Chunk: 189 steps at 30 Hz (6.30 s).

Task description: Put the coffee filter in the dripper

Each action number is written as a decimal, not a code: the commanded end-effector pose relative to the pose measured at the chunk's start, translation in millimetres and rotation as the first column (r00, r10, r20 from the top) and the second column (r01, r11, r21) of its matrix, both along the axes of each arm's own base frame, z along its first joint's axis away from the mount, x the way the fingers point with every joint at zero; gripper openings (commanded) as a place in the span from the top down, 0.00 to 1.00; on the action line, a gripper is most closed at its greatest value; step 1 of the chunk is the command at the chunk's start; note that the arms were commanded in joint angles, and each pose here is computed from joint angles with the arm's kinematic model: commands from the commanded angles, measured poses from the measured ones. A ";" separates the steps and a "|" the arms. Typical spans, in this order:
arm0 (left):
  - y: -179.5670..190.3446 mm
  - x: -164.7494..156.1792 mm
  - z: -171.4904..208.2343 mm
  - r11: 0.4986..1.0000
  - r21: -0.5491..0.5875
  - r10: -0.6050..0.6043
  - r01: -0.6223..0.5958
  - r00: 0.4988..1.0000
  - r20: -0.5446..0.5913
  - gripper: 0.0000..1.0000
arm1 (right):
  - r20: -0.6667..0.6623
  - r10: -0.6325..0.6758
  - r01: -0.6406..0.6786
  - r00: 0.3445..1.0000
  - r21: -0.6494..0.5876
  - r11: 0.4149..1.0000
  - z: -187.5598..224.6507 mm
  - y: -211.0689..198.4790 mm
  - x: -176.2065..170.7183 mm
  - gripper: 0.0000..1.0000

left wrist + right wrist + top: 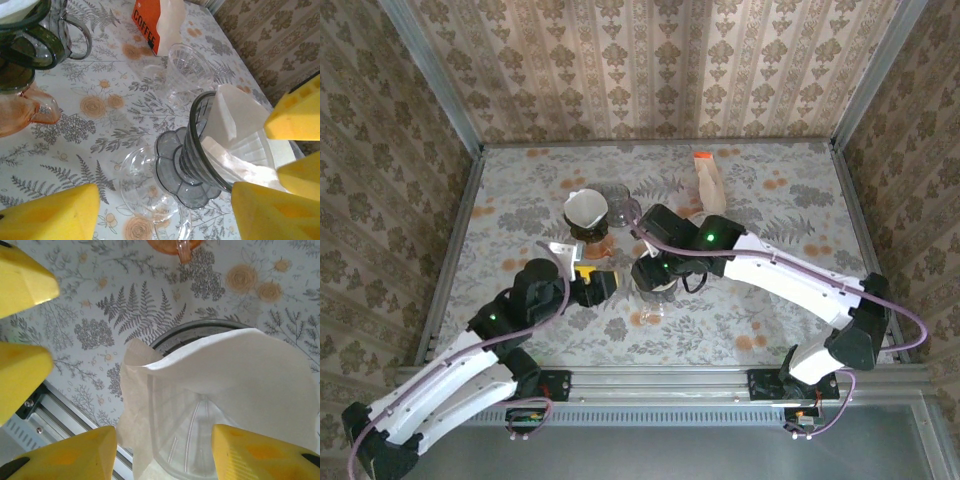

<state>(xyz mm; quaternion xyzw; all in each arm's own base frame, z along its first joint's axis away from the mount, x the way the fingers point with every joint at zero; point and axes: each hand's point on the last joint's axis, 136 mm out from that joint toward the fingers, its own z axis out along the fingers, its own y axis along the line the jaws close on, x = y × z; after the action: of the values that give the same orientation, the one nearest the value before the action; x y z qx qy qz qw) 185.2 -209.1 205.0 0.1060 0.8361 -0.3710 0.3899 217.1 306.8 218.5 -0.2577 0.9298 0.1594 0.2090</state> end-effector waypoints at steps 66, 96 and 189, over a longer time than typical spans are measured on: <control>-58.7 16.4 4.6 0.984 -0.063 -0.174 0.168 0.978 -0.113 0.67 | 0.130 -0.071 0.053 0.989 0.134 0.990 22.9 -22.7 8.6 0.56; -59.0 12.9 -7.4 0.983 -0.059 -0.180 0.173 0.975 -0.134 0.67 | 0.027 -0.158 0.158 0.987 0.008 0.987 -47.1 -41.2 35.2 0.34; -58.2 11.9 -19.4 0.987 -0.082 -0.149 0.136 0.970 -0.190 0.68 | 0.084 -0.225 0.227 0.971 -0.015 0.974 -39.7 -70.6 28.9 0.35</control>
<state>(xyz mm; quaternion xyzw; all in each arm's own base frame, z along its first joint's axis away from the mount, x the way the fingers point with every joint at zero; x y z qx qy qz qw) 197.4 -265.1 184.1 0.1166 0.8487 -0.4319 0.2820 251.1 251.2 185.7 -0.1687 0.9389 0.1381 0.2664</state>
